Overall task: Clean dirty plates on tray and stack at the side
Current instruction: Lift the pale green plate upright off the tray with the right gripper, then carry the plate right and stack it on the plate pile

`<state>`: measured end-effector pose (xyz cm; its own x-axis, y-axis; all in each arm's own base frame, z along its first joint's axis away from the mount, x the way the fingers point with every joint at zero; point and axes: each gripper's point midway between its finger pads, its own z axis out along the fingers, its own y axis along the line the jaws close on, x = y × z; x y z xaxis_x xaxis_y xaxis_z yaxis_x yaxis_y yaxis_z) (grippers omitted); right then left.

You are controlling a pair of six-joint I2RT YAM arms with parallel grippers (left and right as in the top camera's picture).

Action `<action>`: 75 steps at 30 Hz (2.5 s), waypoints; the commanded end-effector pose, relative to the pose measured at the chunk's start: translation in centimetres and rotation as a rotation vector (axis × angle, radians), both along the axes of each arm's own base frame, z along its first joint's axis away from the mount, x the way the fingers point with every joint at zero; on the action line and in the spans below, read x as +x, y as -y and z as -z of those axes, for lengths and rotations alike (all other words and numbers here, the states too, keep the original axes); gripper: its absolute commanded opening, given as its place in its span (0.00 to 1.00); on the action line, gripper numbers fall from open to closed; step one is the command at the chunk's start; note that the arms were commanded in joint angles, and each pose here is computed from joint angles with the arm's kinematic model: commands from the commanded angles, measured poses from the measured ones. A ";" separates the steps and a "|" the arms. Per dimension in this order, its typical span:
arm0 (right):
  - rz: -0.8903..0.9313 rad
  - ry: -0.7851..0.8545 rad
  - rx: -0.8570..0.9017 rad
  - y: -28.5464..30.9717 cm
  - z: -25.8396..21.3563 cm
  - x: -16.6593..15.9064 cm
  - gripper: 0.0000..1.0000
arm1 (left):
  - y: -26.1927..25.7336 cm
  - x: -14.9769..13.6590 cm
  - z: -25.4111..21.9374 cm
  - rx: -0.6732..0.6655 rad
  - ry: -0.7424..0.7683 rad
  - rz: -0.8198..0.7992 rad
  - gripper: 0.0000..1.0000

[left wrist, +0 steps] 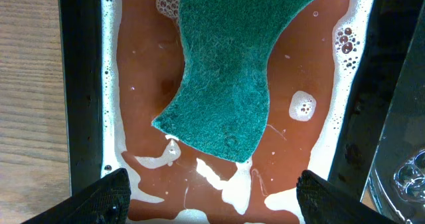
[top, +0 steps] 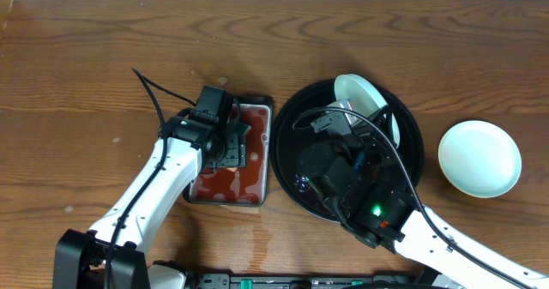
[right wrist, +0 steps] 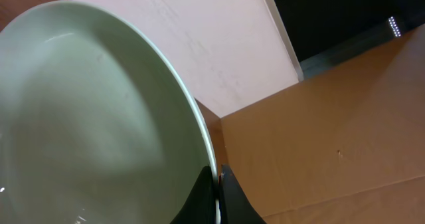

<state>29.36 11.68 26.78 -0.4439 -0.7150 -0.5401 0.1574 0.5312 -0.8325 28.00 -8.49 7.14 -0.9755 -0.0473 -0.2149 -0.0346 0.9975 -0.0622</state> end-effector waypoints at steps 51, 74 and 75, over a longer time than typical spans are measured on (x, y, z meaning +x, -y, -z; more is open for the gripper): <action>1.069 -0.050 1.547 26.6 17.8 -6.0 0.01 | -0.6 -0.8 0.9 0.028 -0.036 -0.001 0.81; 0.824 0.028 1.747 27.0 19.7 -4.0 0.56 | -0.6 -0.8 0.9 0.028 -0.036 -0.001 0.81; 0.770 0.003 1.754 26.4 19.5 -3.4 0.58 | -0.6 -0.8 0.9 0.028 -0.036 -0.001 0.81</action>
<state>24.33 -16.92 6.82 -0.2489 0.9063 -0.3415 0.8202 0.3848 0.4233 27.70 -8.40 7.03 -0.9779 -0.0465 -0.2037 -0.0353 0.9977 -0.0581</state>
